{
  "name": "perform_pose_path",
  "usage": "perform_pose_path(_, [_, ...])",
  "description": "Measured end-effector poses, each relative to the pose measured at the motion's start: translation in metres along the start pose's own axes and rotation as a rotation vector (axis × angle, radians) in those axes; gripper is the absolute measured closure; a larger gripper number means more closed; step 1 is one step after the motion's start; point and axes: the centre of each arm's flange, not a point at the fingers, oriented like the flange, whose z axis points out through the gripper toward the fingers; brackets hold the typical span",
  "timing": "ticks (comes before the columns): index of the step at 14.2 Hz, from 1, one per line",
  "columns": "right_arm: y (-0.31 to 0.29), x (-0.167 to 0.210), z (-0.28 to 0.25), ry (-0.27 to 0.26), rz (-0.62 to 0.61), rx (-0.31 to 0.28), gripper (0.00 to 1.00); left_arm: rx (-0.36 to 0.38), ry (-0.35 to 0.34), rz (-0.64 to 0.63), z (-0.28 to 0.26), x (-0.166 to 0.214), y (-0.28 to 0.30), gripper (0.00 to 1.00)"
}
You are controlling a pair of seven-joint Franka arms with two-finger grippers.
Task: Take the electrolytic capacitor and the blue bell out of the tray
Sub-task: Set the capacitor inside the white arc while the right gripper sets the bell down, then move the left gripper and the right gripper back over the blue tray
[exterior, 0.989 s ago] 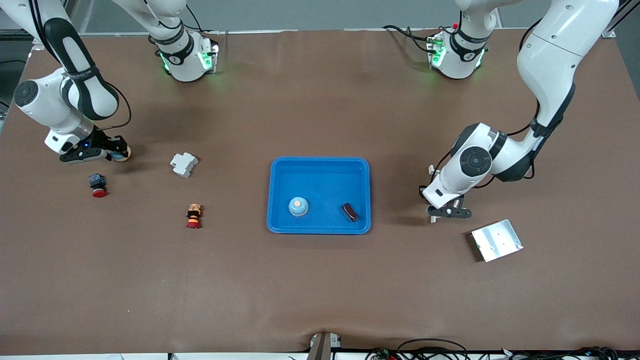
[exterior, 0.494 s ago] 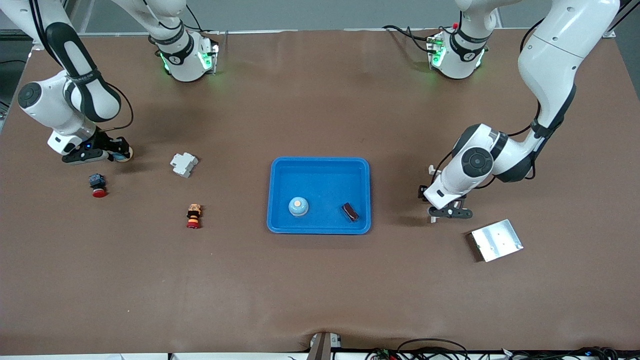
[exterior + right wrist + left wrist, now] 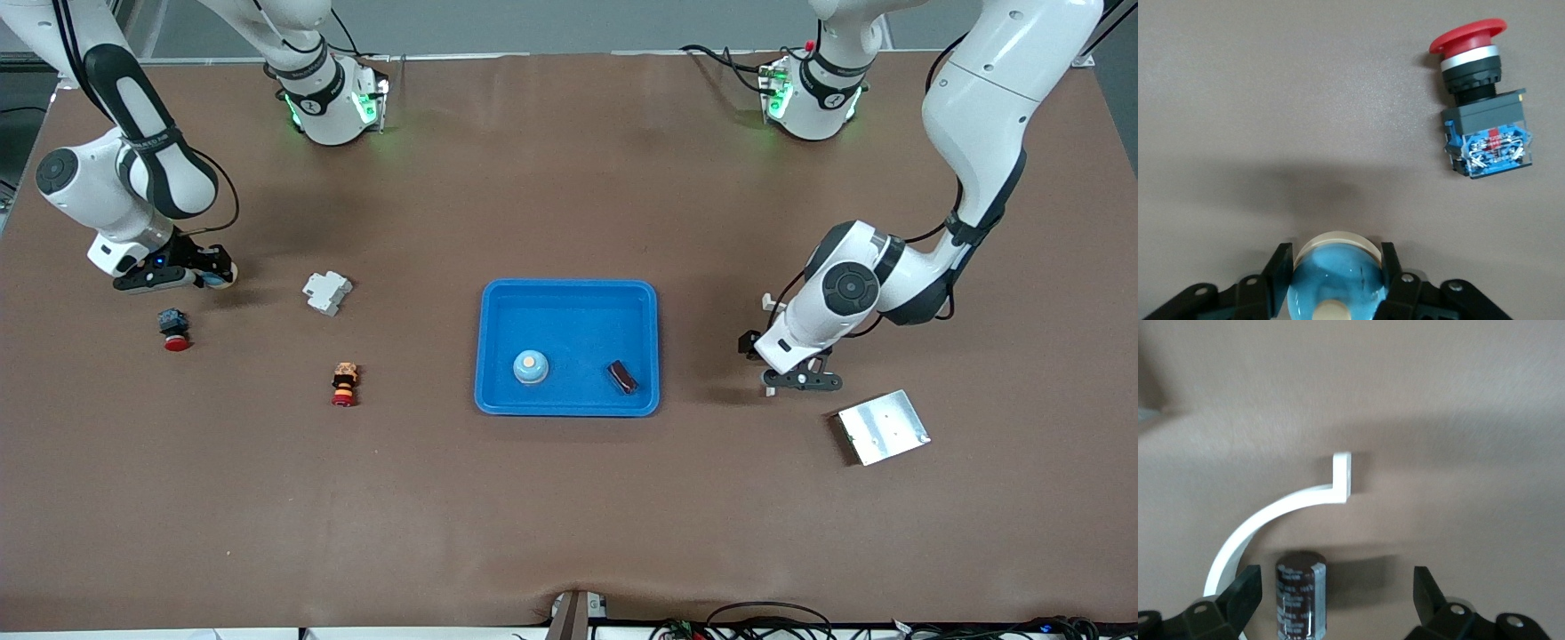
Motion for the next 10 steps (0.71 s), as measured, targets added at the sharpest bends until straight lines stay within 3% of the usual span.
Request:
perform_pose_path(4, [-0.007, 0.012, -0.003, 0.010, -0.025, -0.004, 0.00, -0.010, 0.002, -0.050, -0.034, 0.019, 0.018, 0.00])
perform_pose_path(10, [-0.022, 0.054, -0.035, -0.027, 0.004, 0.075, 0.00, -0.040, -0.067, -0.265, -0.100, 0.047, 0.048, 0.00])
